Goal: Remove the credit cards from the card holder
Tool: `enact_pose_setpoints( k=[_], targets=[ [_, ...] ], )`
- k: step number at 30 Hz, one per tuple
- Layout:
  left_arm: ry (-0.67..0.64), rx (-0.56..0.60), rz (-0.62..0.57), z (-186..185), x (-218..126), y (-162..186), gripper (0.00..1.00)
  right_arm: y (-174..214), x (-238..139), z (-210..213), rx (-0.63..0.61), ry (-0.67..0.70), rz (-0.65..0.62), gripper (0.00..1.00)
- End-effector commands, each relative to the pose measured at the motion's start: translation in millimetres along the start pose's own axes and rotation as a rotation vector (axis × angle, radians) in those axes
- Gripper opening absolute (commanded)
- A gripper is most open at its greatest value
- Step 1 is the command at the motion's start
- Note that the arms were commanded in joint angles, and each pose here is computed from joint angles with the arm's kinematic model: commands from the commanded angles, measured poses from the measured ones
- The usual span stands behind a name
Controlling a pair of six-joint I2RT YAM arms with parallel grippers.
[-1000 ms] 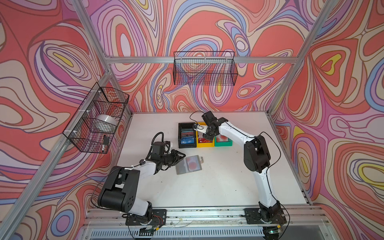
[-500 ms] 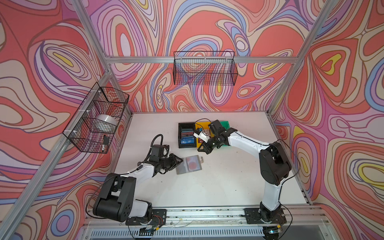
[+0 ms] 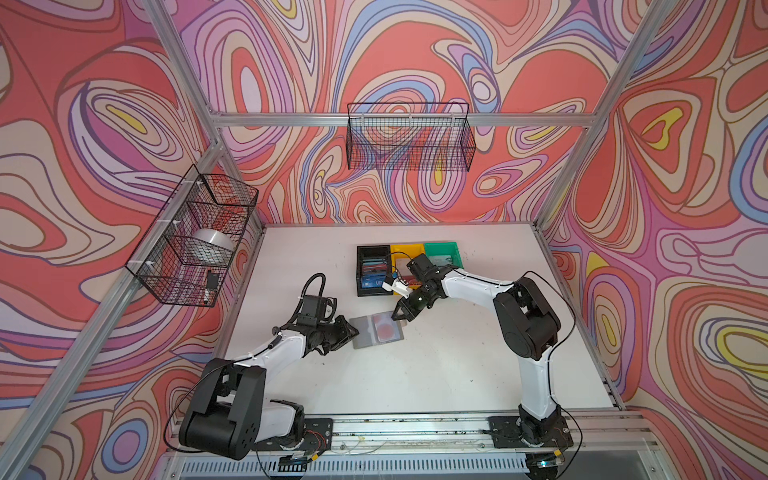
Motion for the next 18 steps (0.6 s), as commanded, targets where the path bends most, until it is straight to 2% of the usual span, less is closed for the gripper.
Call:
enact_pose_setpoints(
  k=[1,18],
  targets=[
    [-0.046,-0.025,0.018,11.8,3.6,6.4,0.26,10.9,13.2,-9.3,0.020,-0.017,0.043,0.00],
    [-0.011,-0.050,0.043,15.2,19.3,3.8,0.25,9.9,28.6,-15.8,0.048,-0.013,0.085,0.00]
  ],
)
Point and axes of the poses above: each gripper's point midway between its finger pads, its own x axis out along the fingers, its own z axis along the line the jaws close on, y = z × x, the point moved 8 cm from there along -x, back along the fingers, and after that the axes turned 11 degrees about x, right-handed, at the moved point
